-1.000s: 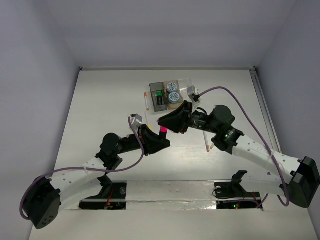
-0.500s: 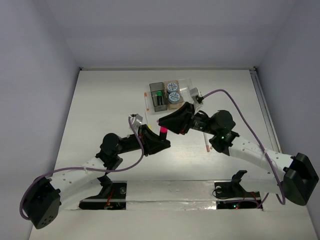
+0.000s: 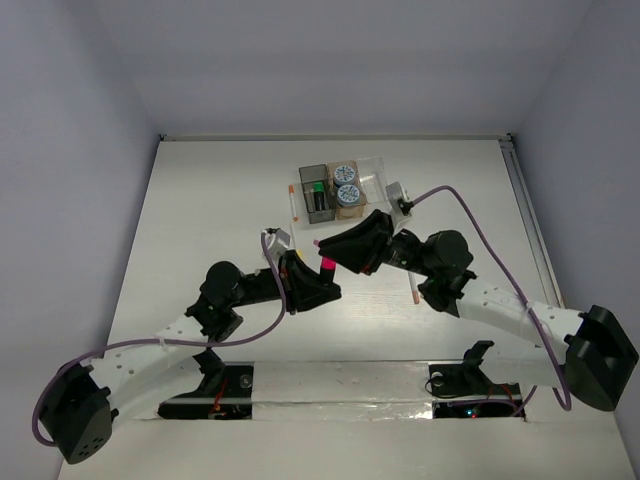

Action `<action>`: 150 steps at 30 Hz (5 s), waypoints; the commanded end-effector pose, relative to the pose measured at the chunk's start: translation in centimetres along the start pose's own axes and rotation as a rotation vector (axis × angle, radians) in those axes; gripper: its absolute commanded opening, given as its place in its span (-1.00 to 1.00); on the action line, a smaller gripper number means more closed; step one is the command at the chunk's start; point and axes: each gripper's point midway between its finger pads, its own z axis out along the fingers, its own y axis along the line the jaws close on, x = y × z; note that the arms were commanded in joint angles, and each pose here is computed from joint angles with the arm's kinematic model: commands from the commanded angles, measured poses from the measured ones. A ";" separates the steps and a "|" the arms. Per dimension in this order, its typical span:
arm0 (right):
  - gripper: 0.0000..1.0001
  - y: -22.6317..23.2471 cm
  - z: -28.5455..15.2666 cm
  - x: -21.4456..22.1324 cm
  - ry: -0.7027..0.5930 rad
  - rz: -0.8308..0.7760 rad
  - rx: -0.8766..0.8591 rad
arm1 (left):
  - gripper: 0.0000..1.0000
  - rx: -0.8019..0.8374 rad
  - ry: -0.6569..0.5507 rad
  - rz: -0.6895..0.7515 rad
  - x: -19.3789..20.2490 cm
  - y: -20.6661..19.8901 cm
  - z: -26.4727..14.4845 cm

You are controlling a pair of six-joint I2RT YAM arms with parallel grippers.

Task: Sort the stationery into containers
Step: Close the pen cap on the pen, then place the pen in the storage box.

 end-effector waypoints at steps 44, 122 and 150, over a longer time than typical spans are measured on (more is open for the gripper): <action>-1.00 5.7 -13.3 29.8 0.700 0.517 0.160 | -1.00 -0.056 -0.340 0.381 -16.6 -5.4 -0.1; 0.77 -2.2 -10.6 13.5 0.098 0.204 0.746 | -1.00 -0.061 -0.290 0.144 -10.0 1.9 1.8; 0.82 -2.9 -14.5 19.6 0.336 0.220 0.758 | -1.00 -1.070 -0.406 -0.219 -10.5 33.5 1.6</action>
